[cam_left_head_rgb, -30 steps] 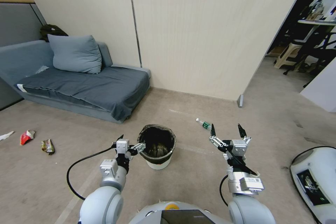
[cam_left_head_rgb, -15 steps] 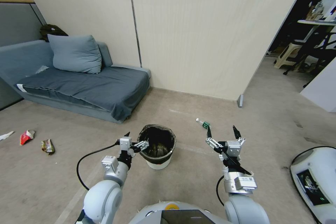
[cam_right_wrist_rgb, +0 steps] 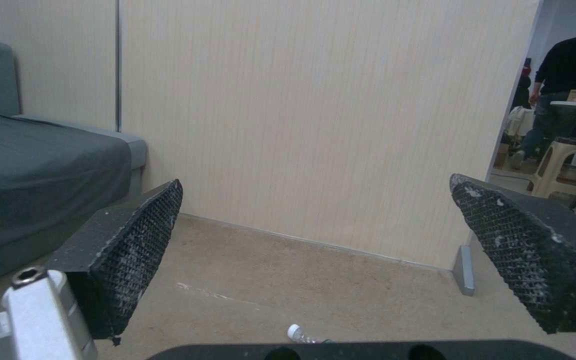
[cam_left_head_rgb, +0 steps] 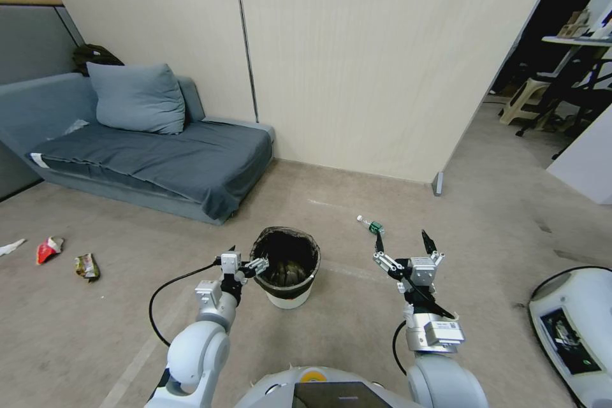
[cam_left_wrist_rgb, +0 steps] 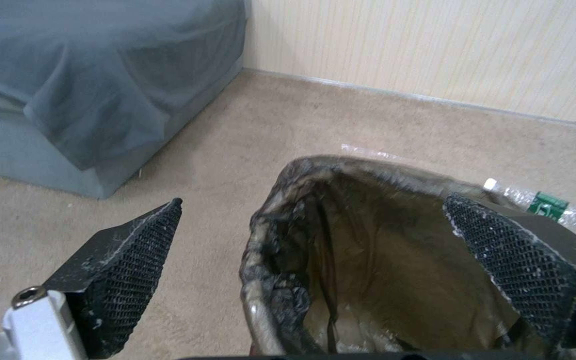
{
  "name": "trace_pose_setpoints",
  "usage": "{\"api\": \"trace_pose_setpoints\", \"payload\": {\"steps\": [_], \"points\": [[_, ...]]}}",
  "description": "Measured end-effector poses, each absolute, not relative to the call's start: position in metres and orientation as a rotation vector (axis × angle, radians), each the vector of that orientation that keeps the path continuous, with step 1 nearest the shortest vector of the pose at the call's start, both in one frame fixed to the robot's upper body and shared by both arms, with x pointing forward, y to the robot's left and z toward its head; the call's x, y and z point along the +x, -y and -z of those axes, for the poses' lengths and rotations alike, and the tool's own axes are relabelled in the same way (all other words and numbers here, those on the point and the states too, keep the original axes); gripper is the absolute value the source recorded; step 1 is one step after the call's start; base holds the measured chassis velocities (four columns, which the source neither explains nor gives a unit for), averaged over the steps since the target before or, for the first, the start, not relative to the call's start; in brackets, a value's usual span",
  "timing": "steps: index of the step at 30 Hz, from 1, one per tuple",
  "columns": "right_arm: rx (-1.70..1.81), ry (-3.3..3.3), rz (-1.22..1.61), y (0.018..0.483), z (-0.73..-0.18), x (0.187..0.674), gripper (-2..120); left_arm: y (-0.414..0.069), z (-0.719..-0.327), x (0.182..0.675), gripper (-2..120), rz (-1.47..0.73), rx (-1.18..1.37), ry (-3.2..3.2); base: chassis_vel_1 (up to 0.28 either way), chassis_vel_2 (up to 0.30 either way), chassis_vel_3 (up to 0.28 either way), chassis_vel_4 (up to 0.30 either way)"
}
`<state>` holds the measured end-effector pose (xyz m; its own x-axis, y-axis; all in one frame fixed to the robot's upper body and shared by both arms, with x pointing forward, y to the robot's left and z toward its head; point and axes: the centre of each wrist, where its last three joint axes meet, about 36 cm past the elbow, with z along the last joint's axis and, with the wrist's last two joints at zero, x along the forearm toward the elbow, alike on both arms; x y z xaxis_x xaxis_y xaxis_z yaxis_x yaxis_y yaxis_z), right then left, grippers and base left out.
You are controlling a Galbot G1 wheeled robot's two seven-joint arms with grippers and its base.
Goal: Pick up the trash bin, then pick up the garbage from the floor and place it into the trash bin.
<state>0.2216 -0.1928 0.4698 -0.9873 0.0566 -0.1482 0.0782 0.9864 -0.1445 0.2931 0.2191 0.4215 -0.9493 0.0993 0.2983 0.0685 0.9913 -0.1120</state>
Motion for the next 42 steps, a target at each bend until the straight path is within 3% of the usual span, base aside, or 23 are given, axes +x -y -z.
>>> {"api": "trace_pose_setpoints", "payload": {"steps": [33,36,42], "points": [[0.104,-2.993,0.237,0.193,-0.467,0.221,100,-0.217,-0.354,0.312,97,-0.161,-0.022,2.692,0.000,0.000,0.000,0.000],[0.104,-2.993,0.237,0.193,-0.467,0.221,100,-0.215,-0.350,0.312,94,-0.174,-0.029,2.681,0.000,0.000,0.000,0.000],[0.103,-2.993,0.238,0.193,-0.467,0.220,100,-0.211,-0.342,0.311,69,-0.205,-0.042,2.639,0.000,0.000,0.000,0.000]]}}
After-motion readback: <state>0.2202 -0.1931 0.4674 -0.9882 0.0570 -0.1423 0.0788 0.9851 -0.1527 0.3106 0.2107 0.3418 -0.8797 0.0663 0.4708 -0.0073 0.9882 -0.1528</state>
